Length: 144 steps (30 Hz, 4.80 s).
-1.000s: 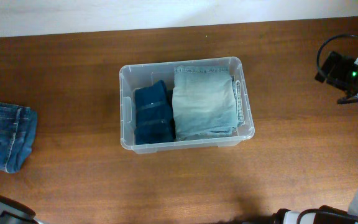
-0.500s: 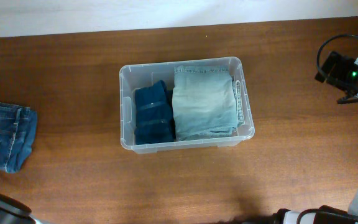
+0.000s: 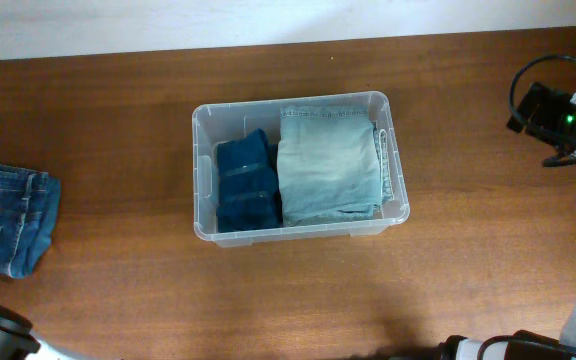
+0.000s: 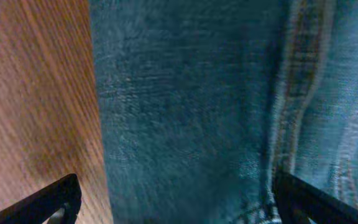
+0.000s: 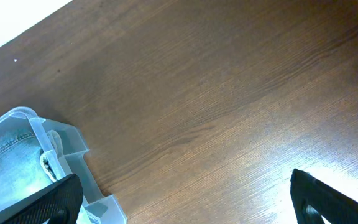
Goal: Pack container
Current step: 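Grasp the folded dark-blue jeans with the left gripper, then lift the dark-blue jeans with the left gripper and carry over the box, then lower the dark-blue jeans into the box's left side with the left gripper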
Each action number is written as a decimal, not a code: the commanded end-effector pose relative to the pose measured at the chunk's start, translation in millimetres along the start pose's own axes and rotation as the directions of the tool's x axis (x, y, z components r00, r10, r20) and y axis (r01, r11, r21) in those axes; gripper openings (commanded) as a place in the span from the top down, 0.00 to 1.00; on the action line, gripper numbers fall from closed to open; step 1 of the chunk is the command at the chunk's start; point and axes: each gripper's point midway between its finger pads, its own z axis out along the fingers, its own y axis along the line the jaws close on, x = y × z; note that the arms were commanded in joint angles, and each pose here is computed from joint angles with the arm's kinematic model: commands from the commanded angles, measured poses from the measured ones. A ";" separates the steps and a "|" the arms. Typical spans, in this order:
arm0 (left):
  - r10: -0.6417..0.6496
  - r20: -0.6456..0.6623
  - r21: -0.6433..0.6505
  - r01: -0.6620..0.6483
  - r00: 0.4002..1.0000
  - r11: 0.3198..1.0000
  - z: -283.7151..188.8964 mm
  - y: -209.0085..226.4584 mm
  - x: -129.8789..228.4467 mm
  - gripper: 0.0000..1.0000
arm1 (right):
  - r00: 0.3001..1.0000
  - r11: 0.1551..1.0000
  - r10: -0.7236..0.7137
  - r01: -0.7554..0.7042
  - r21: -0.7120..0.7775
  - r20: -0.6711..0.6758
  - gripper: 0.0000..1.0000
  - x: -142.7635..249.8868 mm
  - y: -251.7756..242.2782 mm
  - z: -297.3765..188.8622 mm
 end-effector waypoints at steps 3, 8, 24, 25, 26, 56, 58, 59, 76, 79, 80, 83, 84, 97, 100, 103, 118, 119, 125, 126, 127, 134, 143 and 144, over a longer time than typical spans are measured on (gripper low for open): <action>-0.003 -0.065 -0.009 0.003 0.998 1.000 27.2 12.1 17.5 0.05 | 1.000 1.000 0.008 -0.008 0.010 0.005 0.01 -1.4 -3.0 0.2; -0.007 -0.078 -0.012 0.006 0.997 1.000 31.9 14.3 21.3 0.41 | 1.000 1.000 0.008 -0.008 0.010 0.005 0.01 -1.4 -3.0 0.3; -0.020 -0.132 0.154 0.040 0.991 0.987 23.8 -10.6 25.1 0.99 | 1.000 1.000 0.008 -0.008 0.010 0.005 0.01 -1.4 -3.0 0.2; -0.020 -0.141 0.196 0.048 0.990 0.979 20.4 -16.9 24.8 0.99 | 1.000 1.000 0.008 -0.008 0.010 0.004 0.01 -1.4 -3.0 0.3; -0.019 -0.146 0.236 0.054 0.989 0.970 16.9 -23.2 23.8 0.99 | 1.000 1.000 0.008 -0.008 0.010 0.005 0.01 -1.4 -3.0 0.3; 0.287 0.373 0.631 -0.468 0.883 0.619 -289.1 -281.8 55.4 0.99 | 1.000 1.000 0.008 -0.008 0.010 0.005 0.01 -1.5 -3.0 0.2; 0.328 0.415 0.670 -0.529 0.849 0.521 -322.0 -308.8 78.4 0.99 | 1.000 1.000 0.008 -0.008 0.010 0.004 0.01 -1.4 -3.0 0.3; 0.345 0.441 0.686 -0.559 0.828 0.465 -340.5 -322.4 91.3 0.99 | 1.000 1.000 0.008 -0.008 0.010 0.005 0.01 -1.5 -3.0 0.2; 0.664 0.422 0.839 -0.543 0.617 -0.028 -408.5 -423.5 344.1 0.99 | 1.000 1.000 0.008 -0.008 0.010 0.004 0.01 -1.4 -3.0 0.3; 0.739 0.378 0.852 -0.522 0.557 -0.043 -387.7 -423.9 381.5 1.00 | 1.000 1.000 0.008 -0.008 0.010 0.005 0.01 -1.4 -3.0 0.3; 0.767 0.350 0.858 -0.512 0.538 -0.033 -379.1 -421.7 393.1 1.00 | 1.000 1.000 0.008 -0.008 0.010 0.005 0.01 -1.5 -3.0 0.2; 0.827 0.277 0.864 -0.503 0.489 0.008 -355.5 -412.5 415.8 0.99 | 1.000 1.000 0.008 -0.008 0.010 0.005 0.01 -1.5 -3.0 0.2; 0.844 0.255 0.863 -0.506 0.473 0.022 -347.4 -409.1 421.2 1.00 | 1.000 1.000 0.008 -0.008 0.010 0.005 0.01 -1.4 -3.0 0.3; 0.917 0.038 0.768 -0.598 0.397 0.227 -280.9 -365.4 430.3 0.99 | 1.000 1.000 0.008 -0.008 0.010 0.005 0.01 -1.5 -3.0 0.2; 0.925 -0.008 0.758 -0.601 0.381 0.254 -267.3 -356.1 435.3 1.00 | 1.000 1.000 0.008 -0.008 0.010 0.004 0.01 -1.4 -3.0 0.3; 0.929 -0.047 0.746 -0.605 0.368 0.278 -252.7 -346.7 440.3 1.00 | 1.000 1.000 0.008 -0.008 0.010 0.004 0.01 -1.4 -3.0 0.3; 0.954 -0.132 0.512 -0.805 0.271 0.299 -201.8 -287.9 417.1 1.00 | 1.000 1.000 0.008 -0.008 0.010 0.005 0.01 -1.4 -3.0 0.2; 0.953 -0.138 0.490 -0.818 0.269 0.302 -198.2 -284.6 414.5 1.00 | 1.000 1.000 0.008 -0.008 0.010 0.004 0.02 -1.4 -3.0 0.3; 0.952 -0.161 0.333 -0.894 0.260 0.300 -184.4 -265.8 390.8 1.00 | 1.000 1.000 0.008 -0.008 0.010 0.005 0.02 -1.5 -3.0 0.2; 0.952 -0.160 0.318 -0.900 0.260 0.299 -183.0 -265.0 388.5 1.00 | 1.000 1.000 0.008 -0.008 0.010 0.005 0.01 -1.4 -3.0 0.3; 0.955 -0.156 0.315 -0.904 0.253 0.291 -182.6 -264.9 387.6 0.99 | 1.000 1.000 0.008 -0.008 0.010 0.005 0.01 -1.4 -3.0 0.3; 0.983 -0.095 0.330 -0.927 0.157 0.180 -181.9 -271.2 386.8 0.71 | 1.000 1.000 0.008 -0.008 0.010 0.005 0.01 -1.5 -3.0 0.2; 0.990 -0.035 0.286 -0.947 0.139 0.143 -178.5 -282.1 377.6 0.60 | 1.000 1.000 0.008 -0.008 0.010 0.005 0.01 -1.4 -3.0 0.3; 0.989 -0.014 0.277 -0.950 0.146 0.144 -178.7 -287.3 375.1 0.58 | 1.000 1.000 0.008 -0.008 0.010 0.005 0.01 -1.4 -3.0 0.2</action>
